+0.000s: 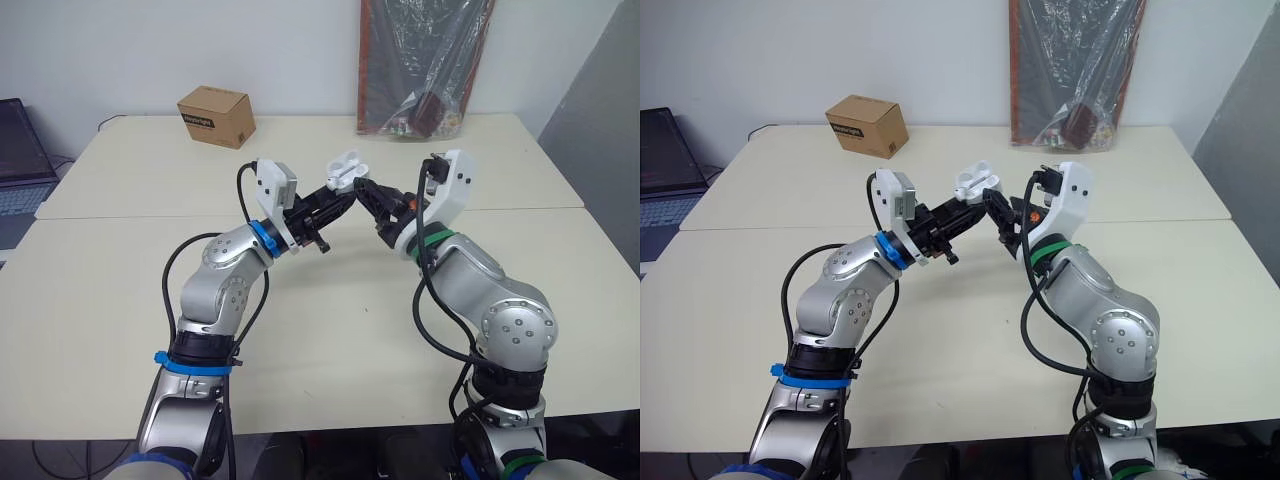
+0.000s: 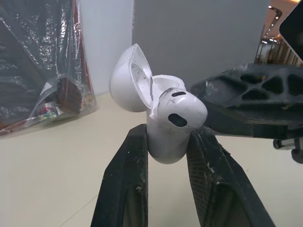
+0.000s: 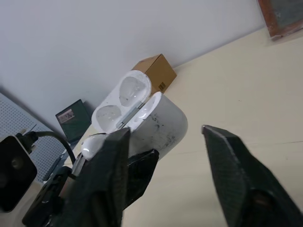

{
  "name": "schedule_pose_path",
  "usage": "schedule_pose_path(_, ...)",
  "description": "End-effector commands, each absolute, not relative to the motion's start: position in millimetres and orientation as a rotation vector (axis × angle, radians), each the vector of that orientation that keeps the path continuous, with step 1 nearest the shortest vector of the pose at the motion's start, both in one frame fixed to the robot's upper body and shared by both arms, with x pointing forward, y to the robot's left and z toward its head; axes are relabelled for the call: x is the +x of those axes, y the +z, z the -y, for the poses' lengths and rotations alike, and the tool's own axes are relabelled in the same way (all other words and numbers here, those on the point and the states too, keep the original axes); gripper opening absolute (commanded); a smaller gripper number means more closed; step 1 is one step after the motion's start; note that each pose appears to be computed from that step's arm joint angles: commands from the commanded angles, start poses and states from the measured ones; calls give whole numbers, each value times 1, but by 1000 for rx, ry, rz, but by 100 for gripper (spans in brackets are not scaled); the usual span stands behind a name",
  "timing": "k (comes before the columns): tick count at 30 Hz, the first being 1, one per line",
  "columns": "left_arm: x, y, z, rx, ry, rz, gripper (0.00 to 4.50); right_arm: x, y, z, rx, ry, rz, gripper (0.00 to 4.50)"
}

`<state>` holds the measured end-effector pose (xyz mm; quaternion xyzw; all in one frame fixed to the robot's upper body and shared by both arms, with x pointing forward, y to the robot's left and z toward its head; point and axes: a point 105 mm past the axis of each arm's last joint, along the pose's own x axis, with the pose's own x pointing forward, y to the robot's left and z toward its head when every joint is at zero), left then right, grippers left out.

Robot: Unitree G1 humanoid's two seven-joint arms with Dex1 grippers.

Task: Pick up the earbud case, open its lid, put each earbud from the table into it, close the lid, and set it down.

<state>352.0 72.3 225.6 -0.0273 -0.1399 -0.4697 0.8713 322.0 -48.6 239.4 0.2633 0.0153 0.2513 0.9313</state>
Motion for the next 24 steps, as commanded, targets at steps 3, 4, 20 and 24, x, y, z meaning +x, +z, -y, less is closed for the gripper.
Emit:
schedule_pose_path(3, 343, 232, -81, -44, -1030, 308, 79, 313, 252, 53, 526, 575, 23, 207)
schedule_pose_path(4, 344, 230, -84, -41, -1030, 295, 79, 311, 254, 53, 515, 592, 30, 207)
schedule_pose_path(20, 364, 206, -103, -24, -1080, 98, 79, 290, 259, -3, -29, 1007, -53, 3)
schedule_pose_path(24, 365, 206, -95, -2, -1081, 112, 79, 299, 255, -13, -75, 983, -53, 3)
